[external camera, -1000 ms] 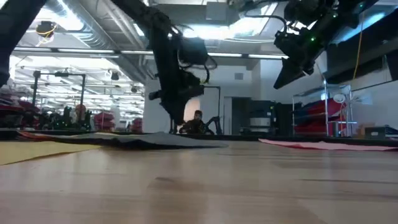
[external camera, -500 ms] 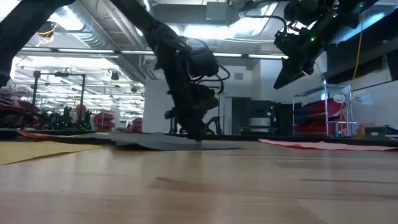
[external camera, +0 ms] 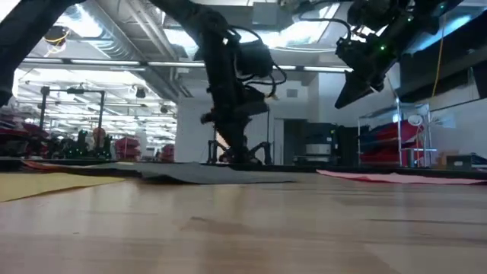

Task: Organize paper
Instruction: Move the black paper to the top center of the table

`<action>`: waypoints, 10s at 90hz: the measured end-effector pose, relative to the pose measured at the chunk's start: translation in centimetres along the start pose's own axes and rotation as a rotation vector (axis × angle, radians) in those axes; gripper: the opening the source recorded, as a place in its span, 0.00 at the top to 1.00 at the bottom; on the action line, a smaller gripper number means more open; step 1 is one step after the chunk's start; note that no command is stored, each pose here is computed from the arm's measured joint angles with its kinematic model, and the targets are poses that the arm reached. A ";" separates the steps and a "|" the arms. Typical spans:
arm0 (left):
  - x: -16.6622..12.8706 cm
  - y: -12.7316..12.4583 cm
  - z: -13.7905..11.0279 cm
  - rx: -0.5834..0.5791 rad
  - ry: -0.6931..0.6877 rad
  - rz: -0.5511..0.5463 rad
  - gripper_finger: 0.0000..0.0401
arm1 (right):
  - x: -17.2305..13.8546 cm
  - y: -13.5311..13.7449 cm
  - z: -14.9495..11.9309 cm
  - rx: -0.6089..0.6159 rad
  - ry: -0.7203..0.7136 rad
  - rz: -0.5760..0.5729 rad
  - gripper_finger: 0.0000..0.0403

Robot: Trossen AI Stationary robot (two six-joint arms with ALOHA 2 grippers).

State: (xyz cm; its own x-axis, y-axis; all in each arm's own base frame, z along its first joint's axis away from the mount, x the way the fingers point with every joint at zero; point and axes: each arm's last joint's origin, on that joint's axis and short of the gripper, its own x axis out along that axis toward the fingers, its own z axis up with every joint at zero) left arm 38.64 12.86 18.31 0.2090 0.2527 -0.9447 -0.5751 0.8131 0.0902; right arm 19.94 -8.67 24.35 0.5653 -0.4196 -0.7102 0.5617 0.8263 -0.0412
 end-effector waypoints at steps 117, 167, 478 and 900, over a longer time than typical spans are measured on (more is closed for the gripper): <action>2.7 1.0 1.2 -0.006 0.099 0.073 1.00 | 0.0 0.0 0.0 0.003 0.000 0.000 1.00; 4.9 0.4 2.9 0.049 -0.047 -0.025 1.00 | 0.0 0.0 0.0 0.003 0.001 0.000 1.00; 3.6 -0.4 3.9 0.124 -0.039 -0.222 1.00 | 0.0 0.0 0.0 0.030 0.000 0.000 1.00; 1.5 -5.6 2.1 0.820 -0.159 -0.083 1.00 | 0.0 0.0 0.0 0.029 0.000 0.001 1.00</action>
State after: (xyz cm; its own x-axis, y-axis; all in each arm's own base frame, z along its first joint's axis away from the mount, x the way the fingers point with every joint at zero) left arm 43.86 9.81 17.06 0.3693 0.1964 -0.9083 0.1918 0.9402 0.2813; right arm 19.95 -8.66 24.36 0.5656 -0.4189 -0.7103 0.5787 0.8153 -0.0200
